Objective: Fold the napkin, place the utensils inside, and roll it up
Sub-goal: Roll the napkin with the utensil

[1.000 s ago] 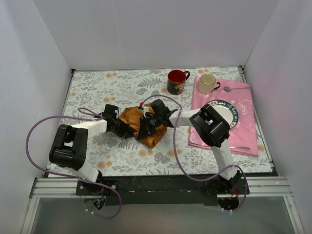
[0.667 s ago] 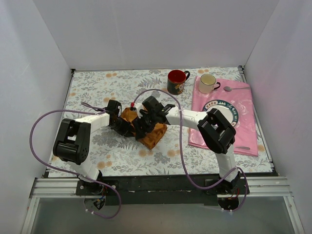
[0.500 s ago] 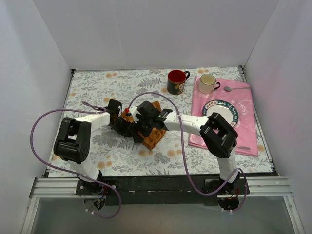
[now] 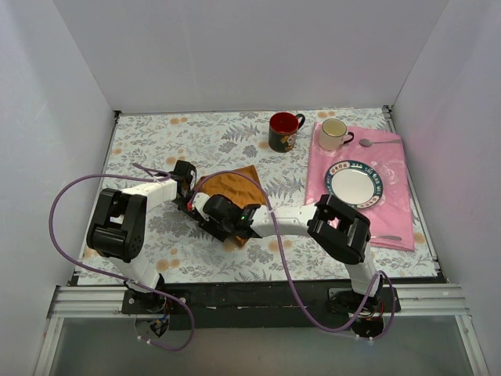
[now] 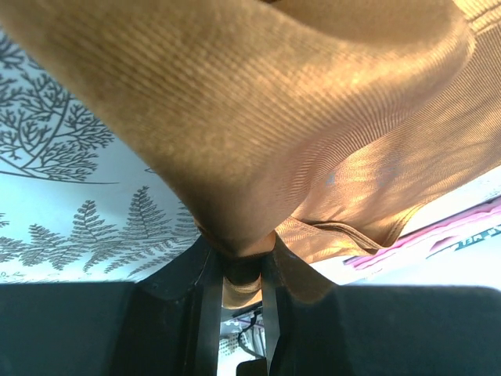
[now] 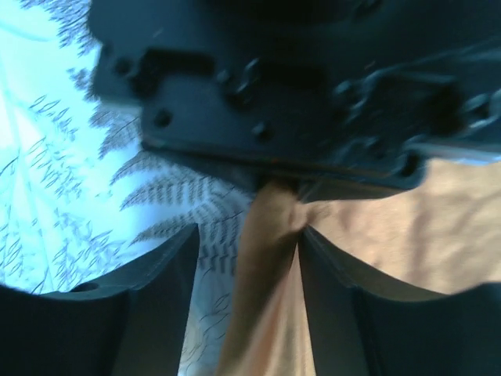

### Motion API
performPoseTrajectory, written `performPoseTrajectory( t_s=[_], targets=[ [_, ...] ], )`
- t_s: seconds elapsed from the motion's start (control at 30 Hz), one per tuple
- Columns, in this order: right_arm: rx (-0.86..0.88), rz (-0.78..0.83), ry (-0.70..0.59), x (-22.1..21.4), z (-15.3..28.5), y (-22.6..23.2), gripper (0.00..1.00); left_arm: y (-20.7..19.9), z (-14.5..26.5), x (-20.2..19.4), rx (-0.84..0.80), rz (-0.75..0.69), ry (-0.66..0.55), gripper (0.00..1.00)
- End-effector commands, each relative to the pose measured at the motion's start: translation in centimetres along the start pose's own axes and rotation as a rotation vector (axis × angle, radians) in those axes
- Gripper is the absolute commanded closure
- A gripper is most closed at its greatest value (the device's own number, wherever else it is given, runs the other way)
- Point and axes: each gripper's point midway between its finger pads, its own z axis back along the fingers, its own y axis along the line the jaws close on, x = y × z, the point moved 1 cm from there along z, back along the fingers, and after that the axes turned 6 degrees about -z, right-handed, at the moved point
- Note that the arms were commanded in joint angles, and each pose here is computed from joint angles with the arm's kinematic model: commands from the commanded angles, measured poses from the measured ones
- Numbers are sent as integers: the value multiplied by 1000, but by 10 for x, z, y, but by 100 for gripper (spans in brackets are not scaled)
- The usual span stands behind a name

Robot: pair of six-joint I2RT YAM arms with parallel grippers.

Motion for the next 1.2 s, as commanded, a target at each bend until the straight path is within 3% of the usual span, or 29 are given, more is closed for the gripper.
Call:
performPoseTrajectory(
  t_s=[0.0,0.1,0.13,0.23,0.37,0.43,0.47,0.53,0.57,0.7,1.0,1.17],
  targets=[
    [-160,38,25,-13,-14,-25,45,42,-11,-11,167,1,34,100],
    [-159,43,51,-20,-19,-26,62,44,-11,-14,164,-9,45,100],
    [-139,39,58,-23,-20,-23,78,43,-11,-13,156,-16,42,100],
    [-72,12,74,-27,-20,-16,99,42,-9,-8,152,-65,12,100],
    [28,-57,93,-32,-18,-7,99,17,-1,3,19,-190,-48,100],
    [91,-115,99,-33,-15,-1,99,9,4,6,-31,-216,-74,88],
    [107,-135,98,-34,-13,1,99,-2,11,9,-85,-239,-100,72],
    [146,-190,100,-35,-10,4,99,-8,18,15,-127,-253,-129,58],
    [148,-204,92,-34,-10,3,99,-14,23,17,-158,-265,-142,44],
    [204,-262,91,-33,-7,6,99,-23,46,34,-236,-280,-204,30],
    [387,-470,103,-25,-4,-4,99,-5,77,48,-270,-270,-305,22],
    [604,-630,85,-13,0,-8,99,-1,87,38,-332,-273,-321,21]
  ],
)
